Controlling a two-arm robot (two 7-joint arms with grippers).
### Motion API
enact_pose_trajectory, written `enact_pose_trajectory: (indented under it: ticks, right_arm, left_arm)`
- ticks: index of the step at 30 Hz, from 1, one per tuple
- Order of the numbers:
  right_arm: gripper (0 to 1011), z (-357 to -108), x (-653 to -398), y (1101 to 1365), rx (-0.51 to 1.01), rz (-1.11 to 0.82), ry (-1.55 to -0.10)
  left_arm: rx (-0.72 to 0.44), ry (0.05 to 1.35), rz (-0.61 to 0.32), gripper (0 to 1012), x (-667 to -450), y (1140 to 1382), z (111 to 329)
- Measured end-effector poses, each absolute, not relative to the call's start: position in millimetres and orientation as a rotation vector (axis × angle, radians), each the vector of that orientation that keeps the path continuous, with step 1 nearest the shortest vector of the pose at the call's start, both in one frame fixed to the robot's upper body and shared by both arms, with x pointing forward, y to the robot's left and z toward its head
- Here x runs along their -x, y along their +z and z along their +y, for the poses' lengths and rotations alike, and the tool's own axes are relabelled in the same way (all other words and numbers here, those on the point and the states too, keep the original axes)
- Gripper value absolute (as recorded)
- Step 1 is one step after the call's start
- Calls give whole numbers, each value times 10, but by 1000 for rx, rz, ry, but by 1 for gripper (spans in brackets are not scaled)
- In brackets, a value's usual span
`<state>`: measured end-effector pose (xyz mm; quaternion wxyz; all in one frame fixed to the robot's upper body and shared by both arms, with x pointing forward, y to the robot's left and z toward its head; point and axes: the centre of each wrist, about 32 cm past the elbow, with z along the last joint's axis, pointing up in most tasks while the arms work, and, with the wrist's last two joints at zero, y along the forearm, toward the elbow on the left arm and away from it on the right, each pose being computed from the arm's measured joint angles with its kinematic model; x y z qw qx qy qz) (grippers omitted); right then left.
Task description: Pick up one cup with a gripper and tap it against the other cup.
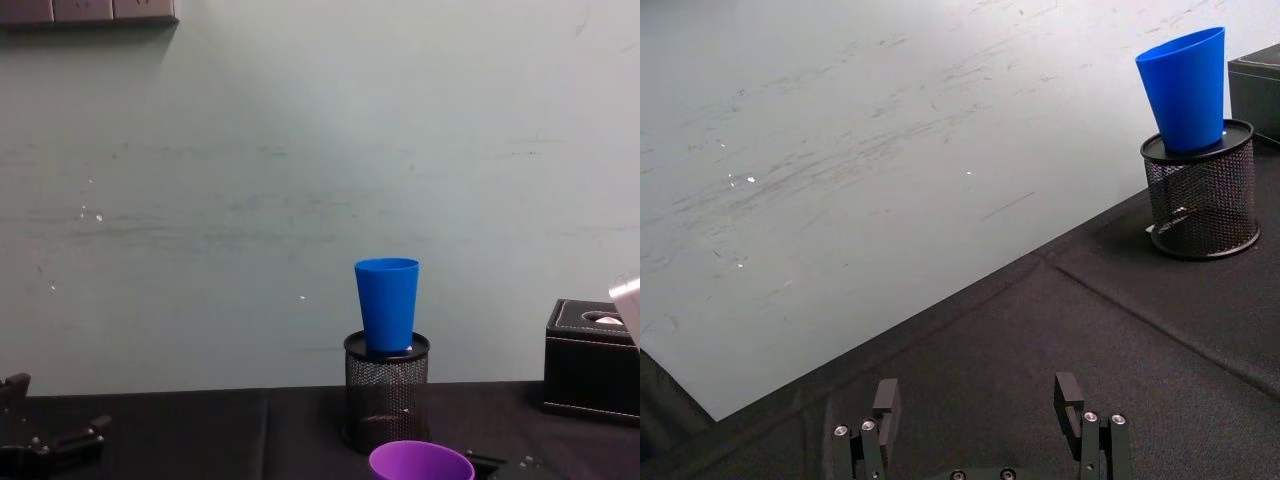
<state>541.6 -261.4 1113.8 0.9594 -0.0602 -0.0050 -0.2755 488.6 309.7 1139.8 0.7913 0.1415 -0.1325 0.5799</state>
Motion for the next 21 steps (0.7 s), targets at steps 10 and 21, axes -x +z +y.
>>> enact_pose_trajectory:
  ticks: [10,21]
  right_arm:
    - [726,-2614,-5416,11138,122,-10,-559]
    - [726,-2547,-5403,11475,120,-46,-500]
  left_arm:
    - [-304,1248,-285,1011,-4886,11398,3097]
    - [-305,1248,-285,1011,-4886,11398,3097]
